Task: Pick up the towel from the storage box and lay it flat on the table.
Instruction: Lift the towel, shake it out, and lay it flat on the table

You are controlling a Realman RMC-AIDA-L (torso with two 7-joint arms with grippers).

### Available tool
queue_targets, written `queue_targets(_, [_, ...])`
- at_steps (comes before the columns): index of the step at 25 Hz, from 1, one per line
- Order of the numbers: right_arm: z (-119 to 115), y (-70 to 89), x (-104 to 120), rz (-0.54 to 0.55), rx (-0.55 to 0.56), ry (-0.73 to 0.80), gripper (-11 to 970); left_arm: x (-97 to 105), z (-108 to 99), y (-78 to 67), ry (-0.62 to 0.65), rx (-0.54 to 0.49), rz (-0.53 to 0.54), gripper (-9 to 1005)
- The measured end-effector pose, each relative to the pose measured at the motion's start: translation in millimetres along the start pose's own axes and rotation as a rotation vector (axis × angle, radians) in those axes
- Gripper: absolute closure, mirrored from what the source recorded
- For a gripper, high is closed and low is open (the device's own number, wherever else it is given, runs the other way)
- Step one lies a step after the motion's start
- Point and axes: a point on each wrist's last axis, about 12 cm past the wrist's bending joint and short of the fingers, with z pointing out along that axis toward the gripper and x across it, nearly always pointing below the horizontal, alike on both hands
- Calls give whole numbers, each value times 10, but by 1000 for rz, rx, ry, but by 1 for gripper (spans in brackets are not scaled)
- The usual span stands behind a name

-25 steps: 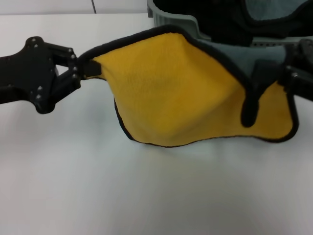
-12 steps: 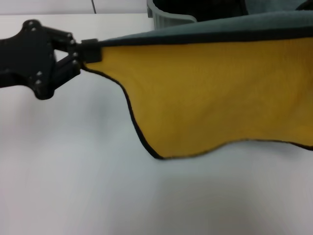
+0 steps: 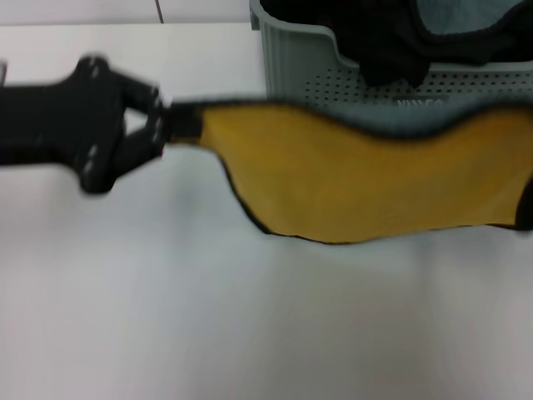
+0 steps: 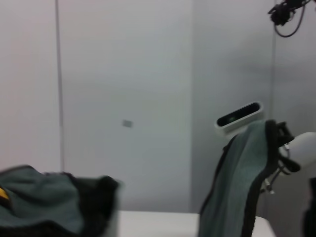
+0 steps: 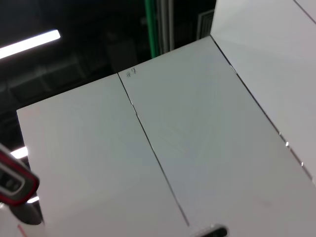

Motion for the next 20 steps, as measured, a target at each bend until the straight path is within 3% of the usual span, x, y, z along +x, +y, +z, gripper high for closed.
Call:
queue_targets(4, [-58, 241, 240, 78, -28, -13, 943, 58, -200, -282, 50, 35, -5, 973])
queue_targets(7, [-120, 451, 224, 79, -44, -66, 940, -112, -294, -485, 103, 74, 39, 973])
queue_targets(8, [-134, 472, 220, 80, -40, -74, 939, -112, -294, -485, 103, 74, 39, 973])
queue_targets(9, [-152, 480, 234, 90, -30, -83, 938, -252, -275, -527, 131, 97, 35, 973])
queue_targets(11, [-163, 439, 305, 139, -1, -99, 936, -265, -220, -488, 151, 102, 2, 973])
queue_targets(13, [-117, 286, 466, 242, 41, -106, 934, -178, -83, -359, 188, 104, -65, 973])
queue_targets(16, [-1, 33, 725, 407, 119, -68, 931, 157, 125, -93, 260, 74, -203, 973])
queue_targets(20, [122, -175, 814, 488, 181, -15, 927, 507, 310, 146, 329, 31, -317, 973])
